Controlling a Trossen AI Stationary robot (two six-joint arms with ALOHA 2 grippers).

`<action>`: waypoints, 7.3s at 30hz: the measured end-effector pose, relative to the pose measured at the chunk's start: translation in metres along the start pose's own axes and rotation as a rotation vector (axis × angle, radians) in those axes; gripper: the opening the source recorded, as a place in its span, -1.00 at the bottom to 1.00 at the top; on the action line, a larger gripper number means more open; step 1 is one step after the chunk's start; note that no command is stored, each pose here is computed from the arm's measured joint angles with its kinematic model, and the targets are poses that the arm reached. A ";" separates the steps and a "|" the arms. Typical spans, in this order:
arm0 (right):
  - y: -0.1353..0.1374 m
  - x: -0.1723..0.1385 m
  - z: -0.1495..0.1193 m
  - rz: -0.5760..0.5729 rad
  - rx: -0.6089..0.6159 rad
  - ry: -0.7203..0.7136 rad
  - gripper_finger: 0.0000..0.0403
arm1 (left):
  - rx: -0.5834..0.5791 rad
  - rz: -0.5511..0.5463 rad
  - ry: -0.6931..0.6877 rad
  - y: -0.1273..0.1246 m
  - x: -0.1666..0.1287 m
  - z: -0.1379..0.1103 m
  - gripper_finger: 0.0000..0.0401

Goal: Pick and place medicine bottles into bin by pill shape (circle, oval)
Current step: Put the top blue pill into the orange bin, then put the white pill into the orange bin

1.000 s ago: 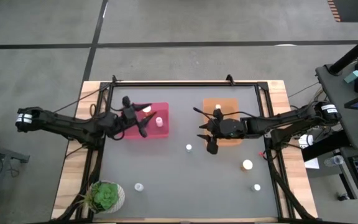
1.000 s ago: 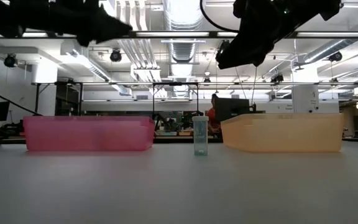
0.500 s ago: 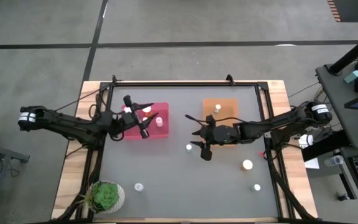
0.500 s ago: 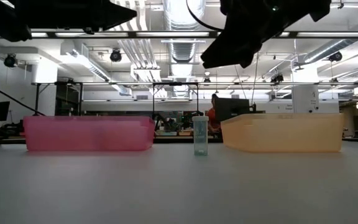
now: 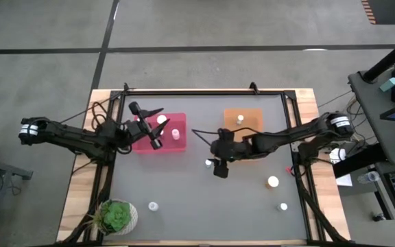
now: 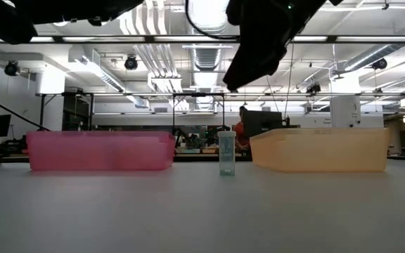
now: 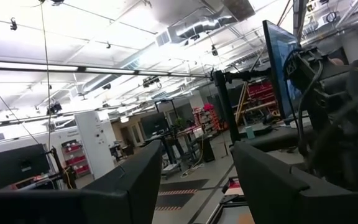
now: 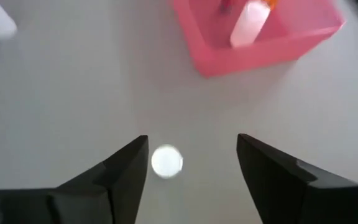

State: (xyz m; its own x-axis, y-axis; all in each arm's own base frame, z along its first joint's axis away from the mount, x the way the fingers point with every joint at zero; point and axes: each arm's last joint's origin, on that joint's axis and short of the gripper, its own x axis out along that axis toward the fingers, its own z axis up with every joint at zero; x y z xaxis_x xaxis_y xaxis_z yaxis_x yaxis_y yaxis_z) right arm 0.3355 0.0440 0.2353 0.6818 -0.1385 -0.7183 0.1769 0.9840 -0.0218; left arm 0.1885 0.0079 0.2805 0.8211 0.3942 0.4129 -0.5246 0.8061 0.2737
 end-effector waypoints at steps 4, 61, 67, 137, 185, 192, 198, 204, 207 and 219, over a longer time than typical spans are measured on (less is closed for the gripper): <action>0.005 0.016 0.000 -0.006 -0.026 0.091 0.27 | 0.000 0.000 0.001 0.000 0.000 0.000 -0.08; 0.013 0.064 -0.018 -0.002 -0.088 0.206 -0.07 | 0.000 -0.001 0.002 0.000 -0.001 -0.001 -0.08; 0.013 0.065 -0.018 -0.001 -0.086 0.200 -0.24 | 0.000 -0.001 0.002 0.000 -0.001 -0.001 -0.08; -0.143 -0.054 -0.115 -0.409 0.489 0.231 -0.43 | 0.000 -0.001 0.002 0.000 -0.001 -0.001 -0.08; -0.132 -0.066 -0.087 -0.367 0.487 0.150 0.06 | 0.003 -0.002 0.004 0.000 -0.001 -0.002 -0.08; -0.103 -0.077 -0.078 -0.260 0.470 0.037 0.07 | 0.003 -0.002 0.004 0.000 -0.001 -0.002 -0.08; -0.070 -0.080 -0.065 -0.135 0.364 -0.106 0.07 | 0.003 -0.002 0.004 0.000 -0.001 -0.002 -0.08; -0.033 -0.075 -0.056 -0.110 0.245 -0.239 0.07 | 0.002 -0.002 0.004 0.000 -0.001 -0.002 -0.08; -0.018 -0.072 -0.052 -0.070 0.164 -0.300 0.07 | -0.002 -0.002 0.004 0.000 -0.001 -0.002 -0.08; 0.023 -0.066 -0.033 0.218 -0.262 -0.555 0.07 | -0.121 -0.007 0.014 -0.001 -0.002 -0.004 -0.08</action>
State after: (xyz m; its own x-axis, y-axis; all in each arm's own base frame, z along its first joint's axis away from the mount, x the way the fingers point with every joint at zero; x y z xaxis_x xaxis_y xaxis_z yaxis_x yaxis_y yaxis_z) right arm 0.2716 0.0793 0.2595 0.9603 0.0991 -0.2607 -0.1381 0.9811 -0.1356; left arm 0.1880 0.0079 0.2758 0.8281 0.3940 0.3989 -0.4888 0.8558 0.1695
